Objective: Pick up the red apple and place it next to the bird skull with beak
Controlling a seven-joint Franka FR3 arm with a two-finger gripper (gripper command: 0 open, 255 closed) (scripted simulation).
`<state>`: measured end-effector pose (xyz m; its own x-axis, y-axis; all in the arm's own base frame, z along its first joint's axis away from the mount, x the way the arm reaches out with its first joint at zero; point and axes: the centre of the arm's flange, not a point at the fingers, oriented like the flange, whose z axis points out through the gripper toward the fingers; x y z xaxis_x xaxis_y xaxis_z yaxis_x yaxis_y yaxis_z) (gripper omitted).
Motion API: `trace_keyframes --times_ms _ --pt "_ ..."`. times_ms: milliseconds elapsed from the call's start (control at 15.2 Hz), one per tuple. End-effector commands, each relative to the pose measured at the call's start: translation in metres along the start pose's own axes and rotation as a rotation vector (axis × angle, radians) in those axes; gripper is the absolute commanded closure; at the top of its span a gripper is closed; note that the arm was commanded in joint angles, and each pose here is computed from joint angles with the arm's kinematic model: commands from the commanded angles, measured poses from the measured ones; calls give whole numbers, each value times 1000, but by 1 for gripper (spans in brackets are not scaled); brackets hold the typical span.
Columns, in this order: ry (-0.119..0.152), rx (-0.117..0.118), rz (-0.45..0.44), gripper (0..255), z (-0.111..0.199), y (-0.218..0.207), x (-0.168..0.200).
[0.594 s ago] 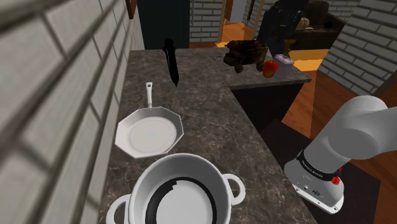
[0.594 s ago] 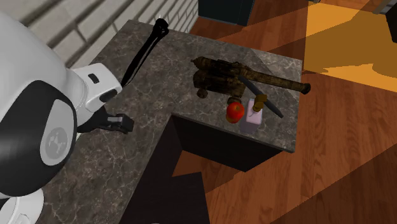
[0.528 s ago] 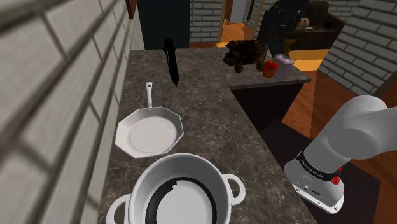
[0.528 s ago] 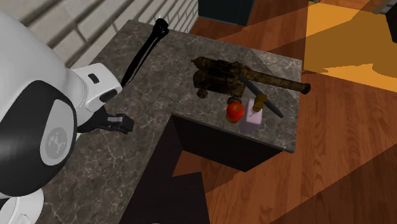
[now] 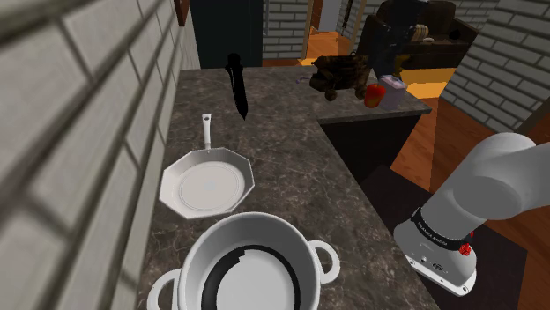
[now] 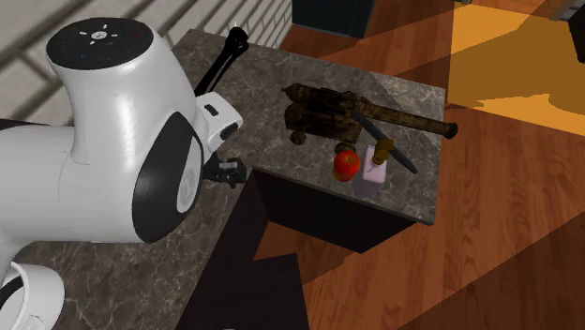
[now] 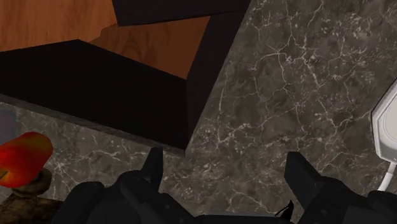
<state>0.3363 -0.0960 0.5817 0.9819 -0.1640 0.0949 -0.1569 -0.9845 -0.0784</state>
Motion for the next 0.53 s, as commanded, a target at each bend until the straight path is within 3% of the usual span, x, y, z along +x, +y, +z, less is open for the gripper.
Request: trace_keyframes --times_ms 0,462 --pt "-10 -11 -14 0 10 23 12" --pt "-43 -45 -59 0 43 98 49"
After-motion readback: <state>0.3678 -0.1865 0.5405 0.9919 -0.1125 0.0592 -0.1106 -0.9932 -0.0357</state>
